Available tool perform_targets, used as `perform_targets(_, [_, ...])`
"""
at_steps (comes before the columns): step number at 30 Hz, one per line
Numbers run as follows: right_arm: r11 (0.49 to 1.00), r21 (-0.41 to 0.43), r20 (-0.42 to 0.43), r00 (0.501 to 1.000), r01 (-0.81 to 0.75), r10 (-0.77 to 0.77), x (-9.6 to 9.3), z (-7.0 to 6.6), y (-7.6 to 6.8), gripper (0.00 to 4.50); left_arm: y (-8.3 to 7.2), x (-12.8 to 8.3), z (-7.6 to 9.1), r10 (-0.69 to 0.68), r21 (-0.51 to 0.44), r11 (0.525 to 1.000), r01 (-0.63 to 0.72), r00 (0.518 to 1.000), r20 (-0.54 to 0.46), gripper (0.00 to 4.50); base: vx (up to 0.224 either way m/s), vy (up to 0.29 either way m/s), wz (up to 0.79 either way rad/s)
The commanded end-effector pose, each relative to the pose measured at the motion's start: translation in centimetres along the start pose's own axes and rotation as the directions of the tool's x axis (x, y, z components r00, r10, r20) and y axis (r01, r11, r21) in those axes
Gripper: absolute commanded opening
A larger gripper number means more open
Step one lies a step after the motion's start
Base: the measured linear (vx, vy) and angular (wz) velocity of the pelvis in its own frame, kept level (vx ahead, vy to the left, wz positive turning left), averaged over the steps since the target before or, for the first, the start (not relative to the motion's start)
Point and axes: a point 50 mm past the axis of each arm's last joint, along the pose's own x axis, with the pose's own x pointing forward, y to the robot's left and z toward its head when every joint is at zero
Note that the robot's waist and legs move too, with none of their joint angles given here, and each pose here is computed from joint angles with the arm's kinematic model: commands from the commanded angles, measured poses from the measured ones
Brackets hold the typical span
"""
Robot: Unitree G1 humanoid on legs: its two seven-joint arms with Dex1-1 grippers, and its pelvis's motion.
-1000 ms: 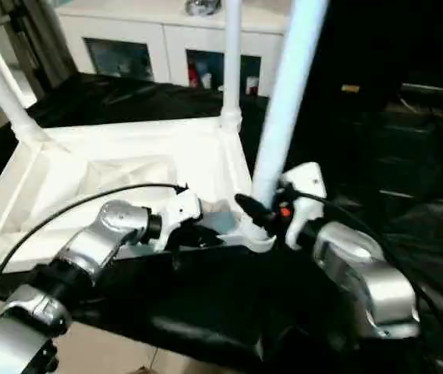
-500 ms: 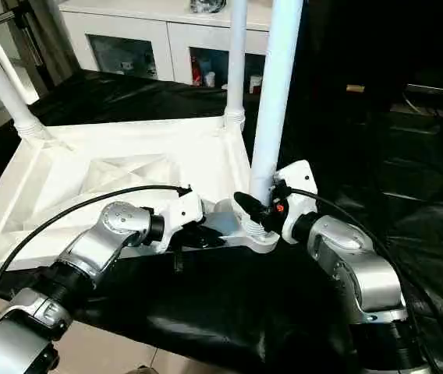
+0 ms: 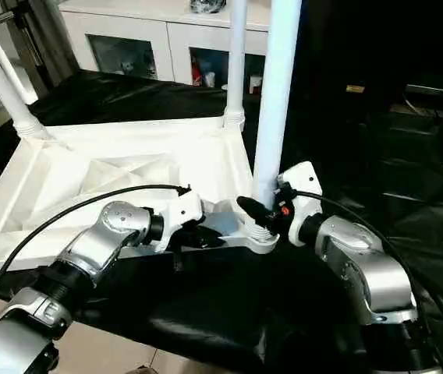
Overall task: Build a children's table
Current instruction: Insert table leg to table base
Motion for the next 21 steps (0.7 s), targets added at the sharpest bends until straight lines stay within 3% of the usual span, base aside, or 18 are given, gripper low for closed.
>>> perform_targets(1, [1.000, 0.003, -0.030, 1.000, -0.002, 0.002, -0.22, -0.43, 0.01, 1.91, 0.05, -0.32, -0.51, 0.002, -0.042, 0.999, -0.002, 1.000, 0.010, 0.00, 0.000, 0.000, 0.00])
perform_targets(11, [1.000, 0.001, -0.061, 0.998, -0.009, 0.009, -0.37, -0.61, -0.19, 1.91, 0.03, -0.45, -0.56, -0.005, -0.047, 0.999, 0.006, 1.000, 0.007, 0.00, 0.000, 0.000, 0.00])
perform_targets(18, [0.999, 0.050, -0.029, 0.999, -0.012, 0.013, -0.16, -0.57, -0.09, 1.91, 0.03, -0.40, -0.53, -0.002, -0.045, 0.999, 0.003, 1.000, 0.009, 0.00, 0.000, 0.000, 0.00])
perform_targets(21, [0.993, 0.119, 0.017, 1.000, 0.004, -0.006, -0.13, -0.89, -0.46, 1.91, 0.12, -0.29, -0.35, 0.001, -0.046, 0.999, -0.001, 1.000, 0.014, 0.00, 0.000, 0.000, 0.00])
